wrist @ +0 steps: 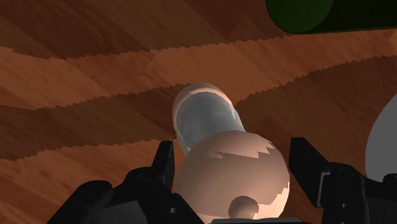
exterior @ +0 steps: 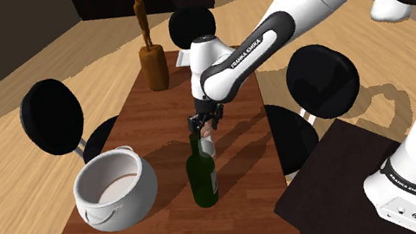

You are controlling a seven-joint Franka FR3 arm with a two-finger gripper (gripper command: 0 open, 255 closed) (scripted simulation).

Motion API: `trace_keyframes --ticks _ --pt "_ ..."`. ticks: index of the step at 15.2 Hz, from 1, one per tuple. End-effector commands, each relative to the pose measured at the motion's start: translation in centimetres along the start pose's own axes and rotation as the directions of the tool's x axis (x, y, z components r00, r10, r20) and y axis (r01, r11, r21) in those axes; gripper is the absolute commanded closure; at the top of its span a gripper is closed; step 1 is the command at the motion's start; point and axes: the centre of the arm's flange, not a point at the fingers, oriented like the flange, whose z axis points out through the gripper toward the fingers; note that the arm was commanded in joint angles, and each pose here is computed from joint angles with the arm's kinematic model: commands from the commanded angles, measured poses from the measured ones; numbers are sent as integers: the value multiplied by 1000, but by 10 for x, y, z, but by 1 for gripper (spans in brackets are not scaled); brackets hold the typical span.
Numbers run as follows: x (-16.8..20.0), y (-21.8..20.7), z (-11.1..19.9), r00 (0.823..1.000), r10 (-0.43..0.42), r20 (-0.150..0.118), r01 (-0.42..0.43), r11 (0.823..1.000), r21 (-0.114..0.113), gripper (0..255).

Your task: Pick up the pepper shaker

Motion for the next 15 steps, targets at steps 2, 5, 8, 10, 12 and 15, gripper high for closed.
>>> trace_keyframes --ticks 2,5,8,10,12,15 --pt "0 1 1 1000 1 2 -1 1000 -1 255" --pt "0 -1 -14 1000 1 2 -1 1000 -1 255" --pt "-1 -3 -30 1000 1 2 -1 1000 -1 255" --pt "-1 -4 -41 1000 1 2 -1 1000 -1 255" --pt "-1 -6 -51 1000 1 2 -1 1000 -1 255" --pt "-1 -8 -67 1000 1 2 -1 1000 -1 255"
